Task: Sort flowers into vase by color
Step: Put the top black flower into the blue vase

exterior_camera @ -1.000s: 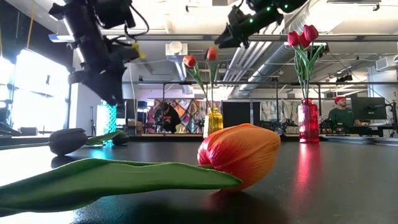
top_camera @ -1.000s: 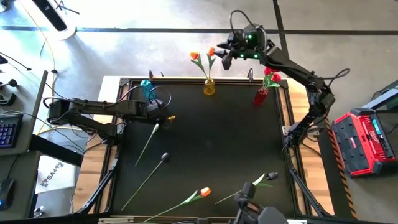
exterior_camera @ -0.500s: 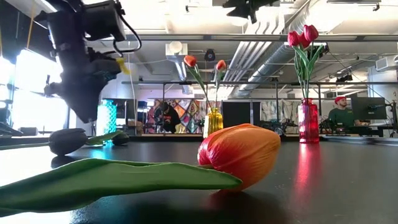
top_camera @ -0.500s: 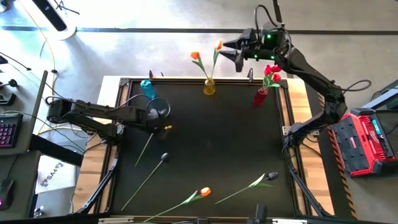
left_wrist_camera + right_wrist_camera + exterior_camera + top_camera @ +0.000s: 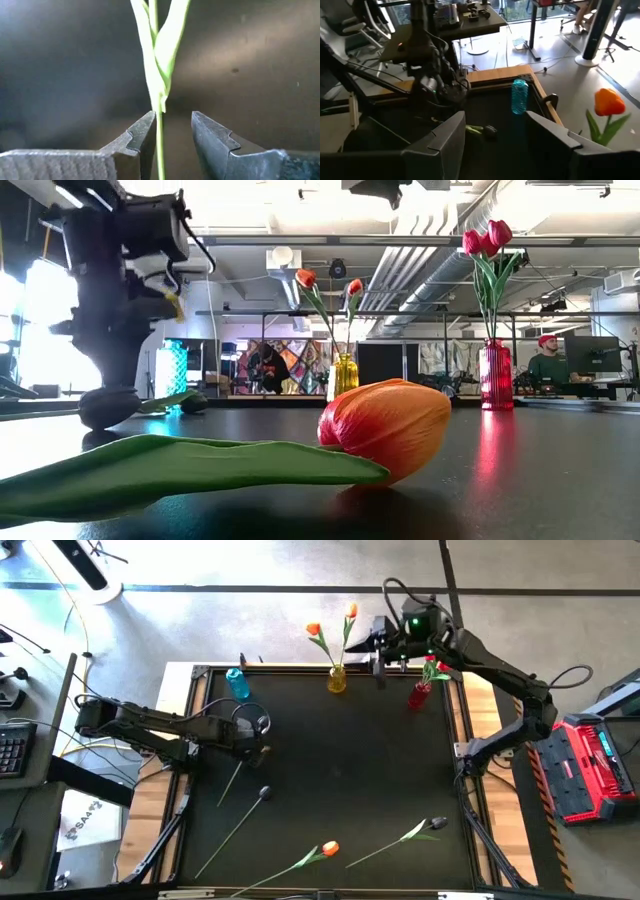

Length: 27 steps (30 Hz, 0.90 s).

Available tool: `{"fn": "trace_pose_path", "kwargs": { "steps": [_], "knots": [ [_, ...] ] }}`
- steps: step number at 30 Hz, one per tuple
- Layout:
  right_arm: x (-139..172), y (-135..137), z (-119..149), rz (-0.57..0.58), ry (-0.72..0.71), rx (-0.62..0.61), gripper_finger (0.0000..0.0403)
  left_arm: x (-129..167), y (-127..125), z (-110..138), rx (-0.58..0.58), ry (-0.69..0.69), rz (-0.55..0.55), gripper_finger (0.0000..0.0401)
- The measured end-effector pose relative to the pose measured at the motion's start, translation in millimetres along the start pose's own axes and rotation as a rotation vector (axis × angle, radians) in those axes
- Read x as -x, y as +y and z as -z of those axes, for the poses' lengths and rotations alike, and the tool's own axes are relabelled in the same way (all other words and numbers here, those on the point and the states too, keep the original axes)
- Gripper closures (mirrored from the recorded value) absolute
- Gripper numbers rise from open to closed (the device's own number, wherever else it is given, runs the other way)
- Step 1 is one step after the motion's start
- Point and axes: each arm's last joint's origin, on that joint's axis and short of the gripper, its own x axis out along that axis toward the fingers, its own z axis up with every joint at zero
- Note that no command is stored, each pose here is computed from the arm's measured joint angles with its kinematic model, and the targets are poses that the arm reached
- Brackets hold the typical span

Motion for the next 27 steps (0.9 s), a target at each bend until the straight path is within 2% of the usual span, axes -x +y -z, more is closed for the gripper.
{"fn": "trace_pose_path", "kwargs": {
  "steps": [3, 10, 17, 22, 25, 27],
  "knots": [
    [-2, 4, 0, -0.013, 0.002, 0.004, 0.0213, -12, 3, 5, 0.020, 0.036, 0.049, 0.0299],
    [-2, 6, 3, -0.020, 0.034, -0.027, 0.0213, -29, 16, 16, 0.137, 0.058, 0.011, 0.0317],
    [-2, 7, 7, -0.024, 0.075, -0.055, 0.0213, -31, 18, 19, 0.161, 0.051, 0.012, 0.0393],
    [-2, 7, 11, -0.027, 0.110, -0.071, 0.0213, -28, 13, 15, 0.206, 0.036, 0.055, 0.0396],
    [-1, 8, 14, -0.033, 0.139, -0.074, 0.0213, -18, 0, 6, 0.225, 0.004, 0.145, 0.0399],
    [-1, 8, 16, -0.038, 0.161, -0.069, 0.0213, -14, -5, 2, 0.227, -0.034, 0.168, 0.0400]
  ]
}}
